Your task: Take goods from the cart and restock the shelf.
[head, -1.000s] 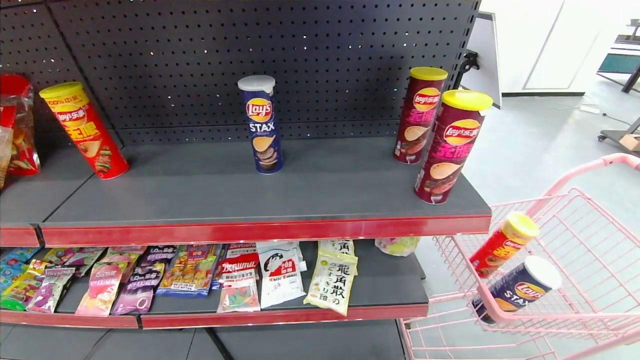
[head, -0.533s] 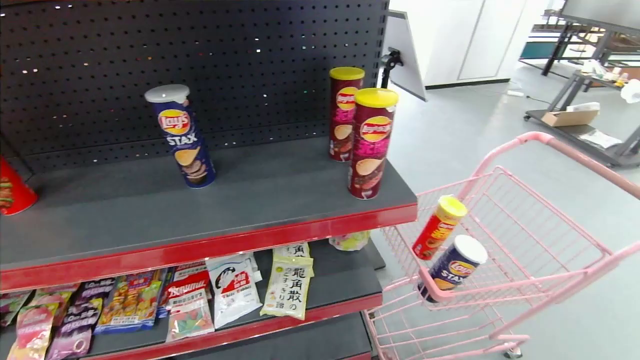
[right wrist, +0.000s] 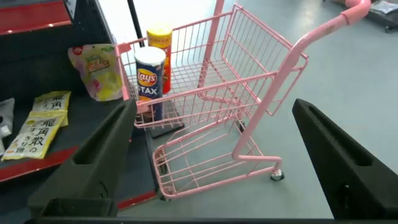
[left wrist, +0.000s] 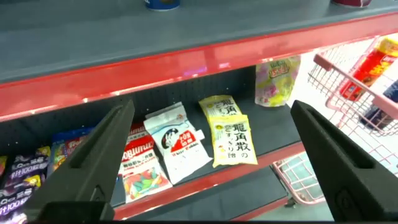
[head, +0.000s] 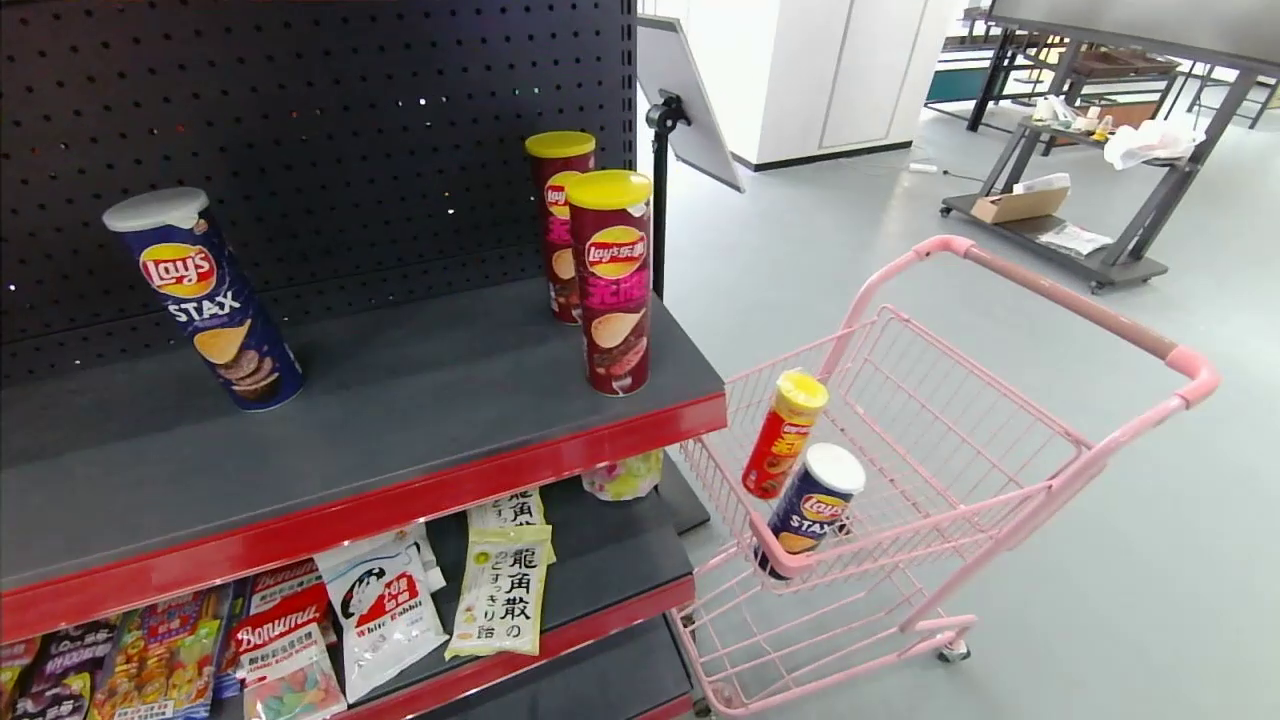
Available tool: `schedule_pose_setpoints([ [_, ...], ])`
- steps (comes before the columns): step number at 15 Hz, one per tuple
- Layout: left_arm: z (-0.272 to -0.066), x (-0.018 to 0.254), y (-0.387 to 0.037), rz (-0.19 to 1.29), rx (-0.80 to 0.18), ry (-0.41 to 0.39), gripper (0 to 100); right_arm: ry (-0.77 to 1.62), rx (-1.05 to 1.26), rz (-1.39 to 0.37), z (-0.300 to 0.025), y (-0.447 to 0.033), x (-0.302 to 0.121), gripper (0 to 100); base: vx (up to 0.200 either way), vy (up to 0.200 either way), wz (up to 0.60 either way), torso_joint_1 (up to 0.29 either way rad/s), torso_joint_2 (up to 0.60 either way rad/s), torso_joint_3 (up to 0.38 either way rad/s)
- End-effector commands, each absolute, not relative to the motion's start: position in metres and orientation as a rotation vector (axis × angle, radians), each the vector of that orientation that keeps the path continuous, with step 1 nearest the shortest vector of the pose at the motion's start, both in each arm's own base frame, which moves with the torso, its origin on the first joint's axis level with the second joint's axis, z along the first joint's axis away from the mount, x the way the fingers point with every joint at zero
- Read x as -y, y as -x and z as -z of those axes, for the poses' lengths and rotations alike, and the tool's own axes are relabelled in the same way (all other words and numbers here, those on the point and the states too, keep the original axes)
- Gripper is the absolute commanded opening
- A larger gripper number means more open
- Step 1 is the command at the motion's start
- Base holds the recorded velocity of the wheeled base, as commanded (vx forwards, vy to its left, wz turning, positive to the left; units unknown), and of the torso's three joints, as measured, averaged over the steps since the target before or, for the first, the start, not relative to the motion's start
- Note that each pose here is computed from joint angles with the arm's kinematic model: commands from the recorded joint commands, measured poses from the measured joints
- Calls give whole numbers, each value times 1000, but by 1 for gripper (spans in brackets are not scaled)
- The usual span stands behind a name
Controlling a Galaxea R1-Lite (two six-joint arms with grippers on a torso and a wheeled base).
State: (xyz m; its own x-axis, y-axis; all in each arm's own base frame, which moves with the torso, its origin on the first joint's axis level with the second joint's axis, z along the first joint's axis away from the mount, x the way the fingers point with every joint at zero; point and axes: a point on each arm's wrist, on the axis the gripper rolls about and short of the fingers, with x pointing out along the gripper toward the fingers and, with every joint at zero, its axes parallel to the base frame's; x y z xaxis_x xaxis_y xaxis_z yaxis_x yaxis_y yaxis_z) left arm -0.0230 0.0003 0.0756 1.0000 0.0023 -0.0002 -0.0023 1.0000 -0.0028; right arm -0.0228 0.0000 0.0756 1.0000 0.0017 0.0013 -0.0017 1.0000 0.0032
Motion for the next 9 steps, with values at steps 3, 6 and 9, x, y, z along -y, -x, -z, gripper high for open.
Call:
schedule_pose_setpoints([
  [3,-76,0,23,-2,-2,5,100,-5,2,-2,-76,23,0,100,0,0,0,-139,364,207],
  [6,-76,0,23,-3,-2,3,100,-6,2,-2,-76,23,0,100,0,0,0,-142,377,233],
  [9,-76,0,23,-3,-2,5,100,-6,2,-2,-76,23,0,100,0,0,0,-165,453,284],
])
